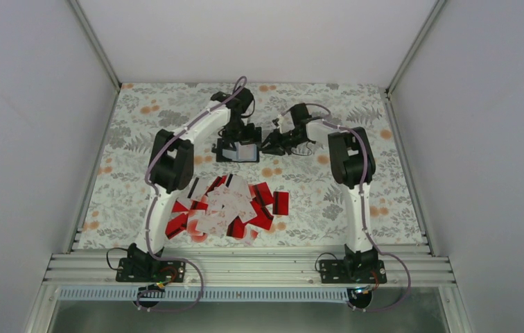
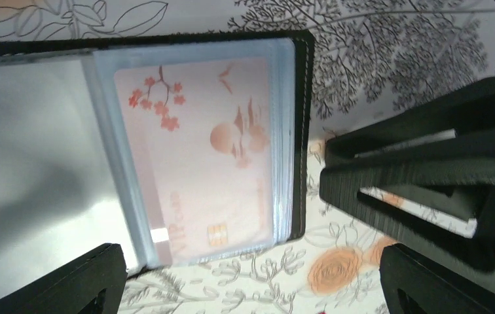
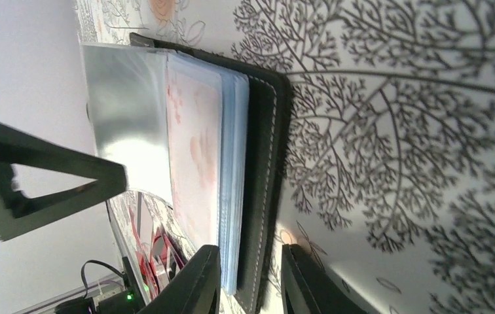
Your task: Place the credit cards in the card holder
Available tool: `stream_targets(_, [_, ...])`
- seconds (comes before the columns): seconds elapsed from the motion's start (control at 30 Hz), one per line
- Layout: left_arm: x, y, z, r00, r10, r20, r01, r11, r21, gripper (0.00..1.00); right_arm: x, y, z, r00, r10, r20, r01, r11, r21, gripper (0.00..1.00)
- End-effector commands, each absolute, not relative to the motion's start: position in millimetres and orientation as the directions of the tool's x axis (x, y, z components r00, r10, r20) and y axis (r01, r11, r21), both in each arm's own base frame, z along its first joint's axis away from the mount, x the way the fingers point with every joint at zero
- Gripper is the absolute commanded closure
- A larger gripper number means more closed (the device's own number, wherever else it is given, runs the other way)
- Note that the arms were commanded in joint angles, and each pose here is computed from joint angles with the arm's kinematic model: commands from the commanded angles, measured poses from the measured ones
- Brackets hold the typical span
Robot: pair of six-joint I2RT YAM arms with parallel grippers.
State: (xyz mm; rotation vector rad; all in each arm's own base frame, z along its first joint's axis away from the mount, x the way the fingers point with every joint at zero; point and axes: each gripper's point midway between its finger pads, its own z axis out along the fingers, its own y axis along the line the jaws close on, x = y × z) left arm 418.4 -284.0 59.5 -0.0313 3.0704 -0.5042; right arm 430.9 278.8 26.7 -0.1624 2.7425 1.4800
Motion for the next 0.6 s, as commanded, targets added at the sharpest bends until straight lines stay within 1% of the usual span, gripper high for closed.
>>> stream_targets(0.0, [407, -271, 90, -0.994, 0.060, -0.089, 0.082, 0.959, -0.272, 0.03, 424, 273, 48, -0.995, -0.070, -0.077, -0.103, 0.551, 0.828, 0.75])
stream_targets(0.07, [406, -267, 92, -0.990, 0.087, -0.108, 0.113, 0.958, -0.263, 0.04, 420, 275, 57, -0.994, -0.072, -0.076, -0.103, 0.529, 0.843, 0.74])
stream_targets(0.1, [406, -267, 93, -0.987, 0.105, -0.125, 0.135, 0.956, -0.262, 0.06, 419, 276, 60, -0.994, -0.074, -0.077, -0.104, 0.523, 0.846, 0.73])
stream_targets(0.13, [406, -265, 93, -0.983, 0.118, -0.138, 0.151, 0.954, -0.259, 0.11, 417, 277, 63, -0.994, -0.078, -0.078, -0.107, 0.517, 0.849, 0.72])
stream_targets(0.23, [410, -256, 87, -0.978, 0.139, -0.159, 0.175, 0.954, -0.243, 0.31, 415, 282, 72, -0.993, -0.085, -0.081, -0.113, 0.488, 0.866, 0.71])
stream_targets(0.4, [411, -255, 77, -0.969, 0.175, -0.177, 0.218, 0.937, -0.271, 0.51, 410, 298, 81, -0.992, -0.109, -0.066, -0.107, 0.420, 0.901, 0.69])
stream_targets(0.57, [413, -252, 59, -0.966, 0.191, -0.176, 0.233, 0.937, -0.261, 0.70, 414, 304, 75, -0.993, -0.108, -0.050, -0.092, 0.423, 0.902, 0.69])
